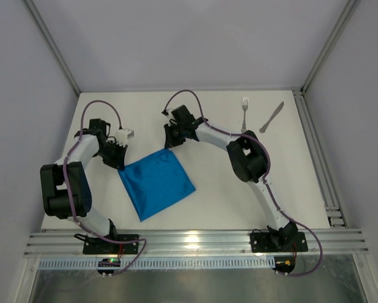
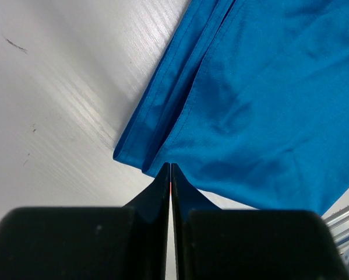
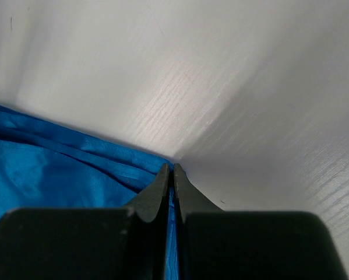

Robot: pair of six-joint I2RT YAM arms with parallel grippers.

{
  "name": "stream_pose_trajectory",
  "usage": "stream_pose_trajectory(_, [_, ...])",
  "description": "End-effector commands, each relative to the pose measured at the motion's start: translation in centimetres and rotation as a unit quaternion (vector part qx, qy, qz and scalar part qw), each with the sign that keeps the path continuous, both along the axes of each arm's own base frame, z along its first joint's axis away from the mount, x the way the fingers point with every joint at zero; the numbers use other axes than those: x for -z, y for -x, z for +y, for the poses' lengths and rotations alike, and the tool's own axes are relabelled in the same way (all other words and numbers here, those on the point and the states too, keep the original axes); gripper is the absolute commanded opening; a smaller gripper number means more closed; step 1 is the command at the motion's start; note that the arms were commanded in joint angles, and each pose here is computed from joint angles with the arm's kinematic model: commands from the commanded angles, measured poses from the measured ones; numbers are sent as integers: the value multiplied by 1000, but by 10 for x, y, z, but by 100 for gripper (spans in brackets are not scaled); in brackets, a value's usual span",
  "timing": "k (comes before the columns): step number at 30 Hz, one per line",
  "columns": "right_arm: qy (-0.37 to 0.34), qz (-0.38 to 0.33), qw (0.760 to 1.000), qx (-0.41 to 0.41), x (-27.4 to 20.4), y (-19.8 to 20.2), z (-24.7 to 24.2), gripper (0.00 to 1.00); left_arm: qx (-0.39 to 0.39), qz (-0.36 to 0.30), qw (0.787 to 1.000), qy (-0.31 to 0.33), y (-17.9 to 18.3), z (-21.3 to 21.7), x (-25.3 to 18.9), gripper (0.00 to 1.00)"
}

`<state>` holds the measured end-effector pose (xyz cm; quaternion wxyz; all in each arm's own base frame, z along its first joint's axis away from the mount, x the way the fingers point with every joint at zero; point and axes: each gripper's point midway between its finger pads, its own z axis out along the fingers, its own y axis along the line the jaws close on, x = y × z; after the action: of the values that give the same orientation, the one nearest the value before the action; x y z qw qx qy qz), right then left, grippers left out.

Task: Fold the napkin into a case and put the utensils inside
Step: Smooth out the square-folded napkin at the center of the board.

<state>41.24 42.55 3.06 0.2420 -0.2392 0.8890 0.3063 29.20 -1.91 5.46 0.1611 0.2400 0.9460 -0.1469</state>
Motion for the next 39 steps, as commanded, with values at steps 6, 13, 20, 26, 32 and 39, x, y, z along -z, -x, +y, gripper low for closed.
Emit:
stream_pose_trajectory(6, [-10, -19, 1000, 4, -24, 8, -12, 4, 24, -1, 999, 24, 8, -10, -11, 0])
stream_pose_trajectory(13, [-8, -16, 1000, 20, -28, 31, -34, 4, 46, -15, 998, 50, 11, -20, -20, 36])
stream_pose_trajectory(20, [18, 5, 999, 30, -19, 66, -66, 4, 74, -18, 995, 62, 11, -25, -23, 42])
stream_pose_trajectory(26, [26, 8, 999, 29, -24, 79, -80, 4, 91, 6, 993, 71, 10, -33, -8, 41])
stream_pose_trajectory(32, [36, 15, 999, 21, -17, 82, -82, 4, 100, -3, 992, 73, -2, -48, -3, 39])
stream_pose_trajectory(39, [70, -25, 997, 14, -34, 61, -87, 30, 99, 11, 992, 73, -1, -47, 4, 25])
